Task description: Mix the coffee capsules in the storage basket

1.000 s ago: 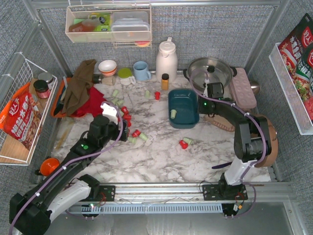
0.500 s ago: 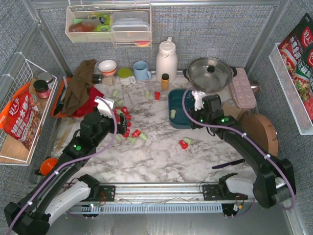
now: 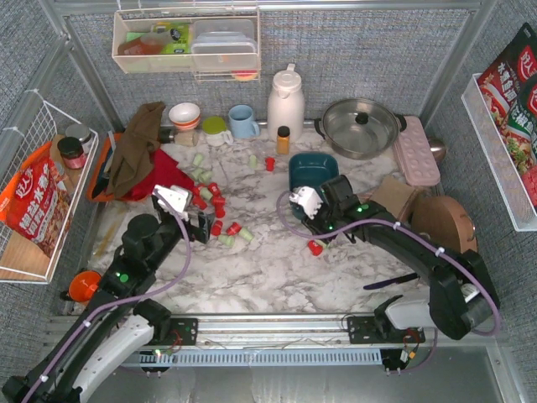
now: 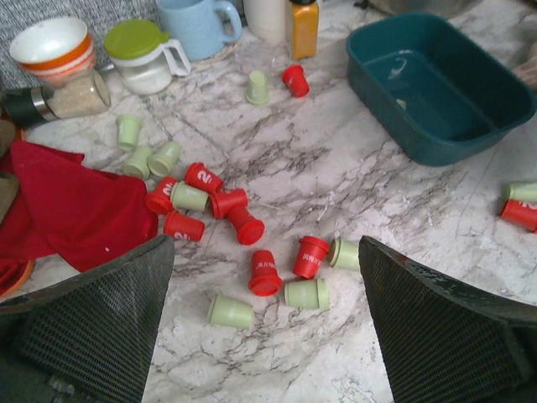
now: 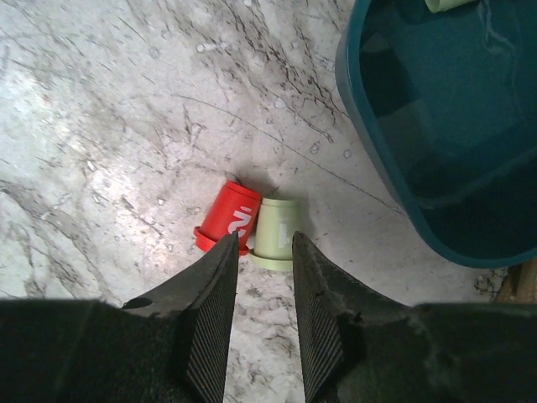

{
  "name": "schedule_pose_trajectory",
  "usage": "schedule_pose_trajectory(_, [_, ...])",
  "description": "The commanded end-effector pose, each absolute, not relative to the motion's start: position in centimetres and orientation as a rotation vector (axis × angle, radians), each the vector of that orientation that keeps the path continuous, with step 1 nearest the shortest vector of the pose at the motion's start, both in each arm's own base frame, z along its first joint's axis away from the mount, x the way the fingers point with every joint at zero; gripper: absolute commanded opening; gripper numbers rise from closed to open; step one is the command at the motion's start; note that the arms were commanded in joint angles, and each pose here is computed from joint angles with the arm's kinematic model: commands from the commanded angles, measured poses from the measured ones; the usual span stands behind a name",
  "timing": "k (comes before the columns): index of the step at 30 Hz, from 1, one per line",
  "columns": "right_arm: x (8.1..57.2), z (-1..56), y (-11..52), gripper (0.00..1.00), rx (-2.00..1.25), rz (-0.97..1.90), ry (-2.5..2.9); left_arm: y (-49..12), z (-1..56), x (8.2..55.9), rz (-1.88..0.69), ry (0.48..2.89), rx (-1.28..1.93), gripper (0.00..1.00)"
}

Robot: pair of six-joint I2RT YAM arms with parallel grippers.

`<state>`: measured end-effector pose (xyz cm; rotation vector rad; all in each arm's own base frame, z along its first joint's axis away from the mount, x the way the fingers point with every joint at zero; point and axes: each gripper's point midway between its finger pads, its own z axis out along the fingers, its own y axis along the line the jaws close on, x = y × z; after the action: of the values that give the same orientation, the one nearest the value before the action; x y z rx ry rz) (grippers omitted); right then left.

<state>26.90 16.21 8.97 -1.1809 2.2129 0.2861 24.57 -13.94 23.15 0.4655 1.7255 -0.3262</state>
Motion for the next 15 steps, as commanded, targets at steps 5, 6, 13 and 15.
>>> schedule_pose_trajectory(5, [26.5,6.4,13.6,0.38,-1.299,0.129,2.356,-14.6,25.1,23.7,-0.386,1.620,0.501,0.99])
schedule_pose_trajectory(6, [26.6,5.9,13.4,0.39,-1.302,0.115,2.371,-14.6,25.2,23.6,-0.389,1.616,0.501,0.99])
schedule_pose_trajectory(13, [27.3,3.9,13.0,0.41,-1.293,0.081,2.447,-14.6,25.3,23.4,-0.396,1.611,0.499,0.99])
schedule_pose_trajectory(15, [27.6,3.6,13.4,0.41,-1.291,0.096,2.442,-14.6,25.4,23.3,-0.398,1.609,0.497,0.99])
